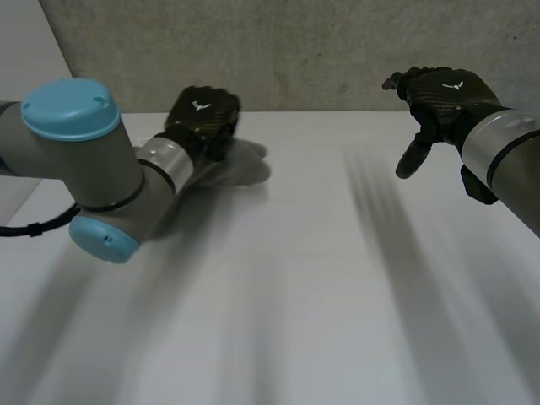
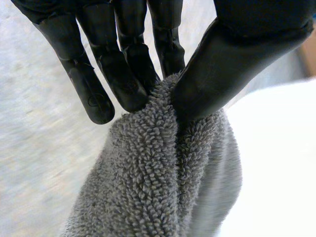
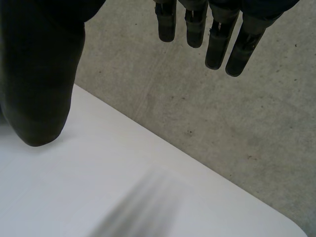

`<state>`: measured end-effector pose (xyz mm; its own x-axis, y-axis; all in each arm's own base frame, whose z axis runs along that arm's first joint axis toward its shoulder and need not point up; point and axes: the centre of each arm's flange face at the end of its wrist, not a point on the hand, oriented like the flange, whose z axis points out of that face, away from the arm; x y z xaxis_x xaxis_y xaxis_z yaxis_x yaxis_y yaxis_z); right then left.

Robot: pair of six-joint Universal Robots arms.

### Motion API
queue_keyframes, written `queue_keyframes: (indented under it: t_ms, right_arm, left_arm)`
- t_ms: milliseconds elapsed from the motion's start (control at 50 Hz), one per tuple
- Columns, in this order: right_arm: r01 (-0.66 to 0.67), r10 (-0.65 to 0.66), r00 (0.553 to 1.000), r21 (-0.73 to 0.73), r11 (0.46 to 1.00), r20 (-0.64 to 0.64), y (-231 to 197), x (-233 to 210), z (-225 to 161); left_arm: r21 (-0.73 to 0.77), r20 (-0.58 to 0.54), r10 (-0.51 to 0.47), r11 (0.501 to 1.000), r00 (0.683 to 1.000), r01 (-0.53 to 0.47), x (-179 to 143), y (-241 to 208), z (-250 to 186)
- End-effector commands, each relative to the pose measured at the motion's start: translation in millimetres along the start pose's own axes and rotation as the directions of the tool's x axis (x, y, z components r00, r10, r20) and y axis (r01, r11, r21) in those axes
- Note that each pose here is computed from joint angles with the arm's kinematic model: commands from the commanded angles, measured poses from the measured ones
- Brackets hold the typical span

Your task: Fold the towel.

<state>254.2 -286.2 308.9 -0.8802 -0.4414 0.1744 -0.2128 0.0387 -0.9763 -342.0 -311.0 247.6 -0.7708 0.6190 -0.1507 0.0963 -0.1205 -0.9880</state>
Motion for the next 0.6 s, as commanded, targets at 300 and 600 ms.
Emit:
queue_keyframes:
  t_ms: [300,600]
  right_arm:
    - [0.004,-0.004,1.0,0.037,0.999,-0.002,-12.3,0.8,-8.5]
    - [0.123,-0.093,0.965,-0.109,0.986,0.245,39.3,-30.1,8.0]
  left_arm:
    - [-0.168,-0.267,-0.169,0.978,0.949,0.126,98.5,25.2,-57.9]
    - [-0.196,0.014,-0.152,0.969,0.988,0.152,2.2,43.5,-51.6]
